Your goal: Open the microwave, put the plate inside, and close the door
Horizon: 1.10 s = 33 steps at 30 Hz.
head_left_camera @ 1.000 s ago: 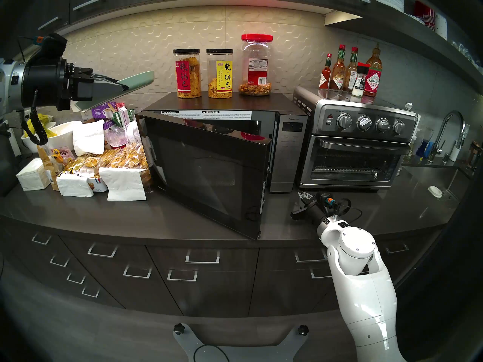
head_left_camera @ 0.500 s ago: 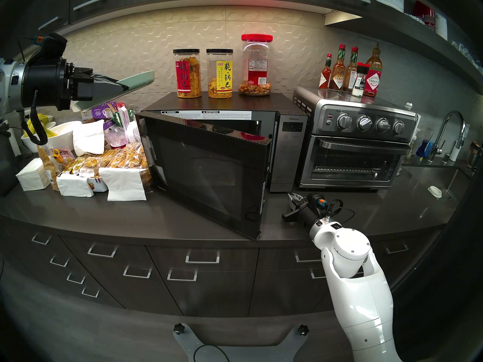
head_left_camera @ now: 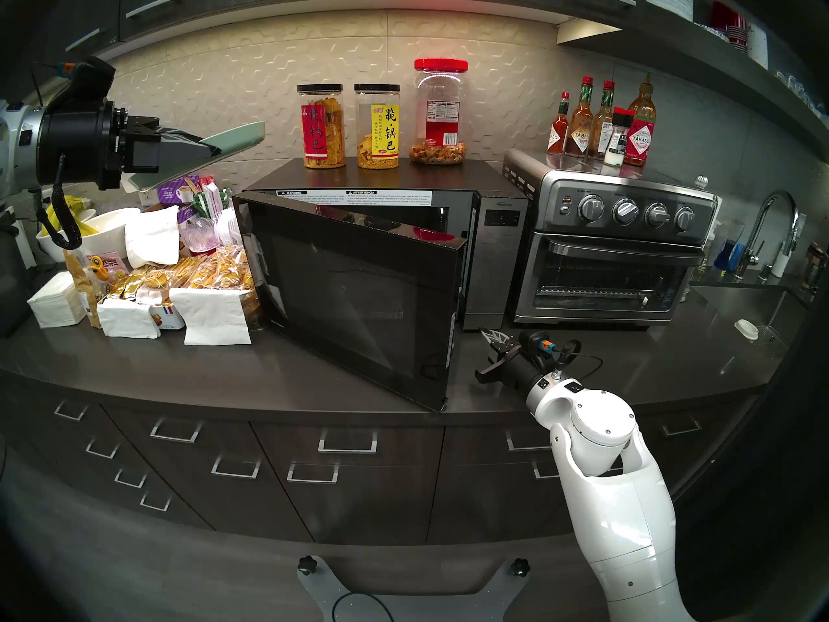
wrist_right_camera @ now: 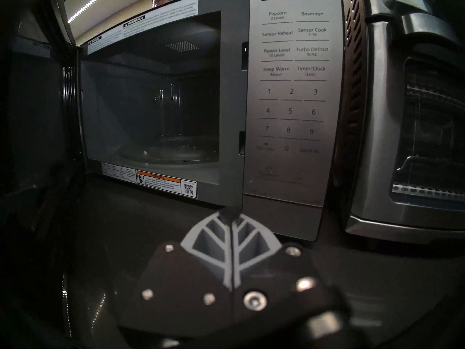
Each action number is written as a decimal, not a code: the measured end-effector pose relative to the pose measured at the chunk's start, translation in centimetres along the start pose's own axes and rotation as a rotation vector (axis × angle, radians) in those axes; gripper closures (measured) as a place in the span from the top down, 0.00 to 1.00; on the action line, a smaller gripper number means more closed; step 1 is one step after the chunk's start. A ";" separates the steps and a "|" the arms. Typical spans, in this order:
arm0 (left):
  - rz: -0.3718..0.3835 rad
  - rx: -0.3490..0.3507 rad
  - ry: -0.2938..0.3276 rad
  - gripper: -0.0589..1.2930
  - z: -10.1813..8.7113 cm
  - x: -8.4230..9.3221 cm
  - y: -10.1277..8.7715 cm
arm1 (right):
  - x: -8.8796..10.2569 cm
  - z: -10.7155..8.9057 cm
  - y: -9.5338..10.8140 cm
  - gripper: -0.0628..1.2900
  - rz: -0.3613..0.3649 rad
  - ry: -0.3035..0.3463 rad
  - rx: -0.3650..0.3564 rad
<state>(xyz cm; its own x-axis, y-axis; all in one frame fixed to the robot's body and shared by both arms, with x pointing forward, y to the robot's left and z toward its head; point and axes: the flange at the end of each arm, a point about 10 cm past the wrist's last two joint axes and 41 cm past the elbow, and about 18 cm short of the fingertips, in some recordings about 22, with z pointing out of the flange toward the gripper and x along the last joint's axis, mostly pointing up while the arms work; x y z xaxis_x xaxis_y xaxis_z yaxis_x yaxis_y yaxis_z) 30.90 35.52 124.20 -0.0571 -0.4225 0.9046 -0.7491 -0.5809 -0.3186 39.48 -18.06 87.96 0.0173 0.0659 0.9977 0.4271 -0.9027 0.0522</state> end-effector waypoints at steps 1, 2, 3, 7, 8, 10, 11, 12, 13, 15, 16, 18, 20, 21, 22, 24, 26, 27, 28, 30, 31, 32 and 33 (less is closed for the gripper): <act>0.000 0.000 0.000 0.03 0.0 0.0 0.0 | 0.0 -0.1 0.0 0.03 -0.002 0.005 0.004; 0.000 0.000 0.000 0.03 0.0 0.0 0.0 | 0.1 -0.1 0.1 0.03 -0.005 0.011 0.008; 0.000 0.000 0.000 0.03 0.0 0.0 0.0 | 0.1 -0.2 0.2 0.03 -0.007 0.015 0.012; 0.000 0.000 0.000 0.03 0.0 0.0 0.0 | 0.1 -0.4 0.3 0.03 -0.012 0.025 0.027; 0.000 0.000 0.000 0.03 0.0 0.0 0.0 | 0.1 -0.5 0.2 0.03 -0.013 0.028 0.036; 0.000 0.000 0.000 0.03 0.0 0.0 0.0 | 0.1 -0.6 0.2 0.03 -0.014 0.030 0.048; 0.000 0.000 0.000 0.03 0.0 0.0 0.0 | 0.0 -0.6 0.2 0.03 -0.014 0.030 0.050; 0.000 0.000 0.000 0.03 0.0 0.0 0.0 | 0.0 -0.6 0.2 0.03 -0.014 0.031 0.056; 0.000 0.000 0.000 0.03 0.0 0.0 0.0 | 0.0 -0.6 0.1 0.03 -0.014 0.031 0.058; 0.000 0.000 0.000 0.03 0.0 0.0 0.0 | 0.0 -0.6 0.0 0.03 -0.014 0.031 0.066; 0.000 0.000 0.000 0.03 0.0 0.0 0.0 | -0.1 -0.6 -0.1 0.03 -0.014 0.031 0.072; 0.000 0.000 0.000 0.03 0.0 0.0 0.0 | -0.1 -0.6 -0.3 0.03 -0.014 0.031 0.083; 0.000 0.000 0.000 0.03 0.0 0.0 0.0 | -0.2 -0.6 -0.6 0.03 -0.013 0.031 0.094; 0.000 0.000 0.000 0.03 0.0 0.0 0.0 | -0.2 -0.5 -0.8 0.03 -0.013 0.031 0.101; 0.000 0.000 0.000 0.03 0.0 0.0 0.0 | -0.2 -0.5 -0.9 0.03 -0.013 0.031 0.106; 0.000 0.000 0.000 0.03 0.0 0.0 0.0 | -0.3 -0.5 -1.1 0.03 -0.012 0.031 0.114; 0.000 0.000 0.000 0.03 0.0 0.0 0.0 | -0.4 -0.5 -1.4 0.03 -0.011 0.031 0.125; 0.000 0.000 0.000 0.03 0.0 0.0 0.0 | -0.4 -0.6 -1.6 0.03 -0.011 0.030 0.131; 0.000 0.000 0.000 0.03 0.0 0.0 0.0 | -0.5 -0.6 -1.7 0.03 -0.010 0.030 0.135; 0.000 0.000 0.000 0.03 0.0 0.0 0.0 | -0.5 -0.6 -2.0 0.03 -0.009 0.030 0.145; 0.000 0.000 0.000 0.03 0.0 0.0 0.0 | -0.6 -0.7 -2.2 0.03 -0.009 0.030 0.150; 0.000 0.000 0.000 0.03 0.0 0.0 0.0 | -0.6 -0.7 -2.3 0.03 -0.009 0.030 0.155; 0.000 0.000 0.000 0.03 0.0 0.0 0.0 | -0.6 -0.7 -2.5 0.03 -0.009 0.031 0.159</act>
<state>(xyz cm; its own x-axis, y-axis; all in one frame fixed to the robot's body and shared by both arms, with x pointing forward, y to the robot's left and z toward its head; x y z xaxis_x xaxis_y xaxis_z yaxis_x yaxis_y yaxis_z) 30.90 35.52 124.21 -0.0573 -0.4226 0.9045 -0.7491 -0.5807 -0.3187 37.75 -16.18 87.25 -0.0134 0.0581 0.9982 0.5651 -0.8232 0.0555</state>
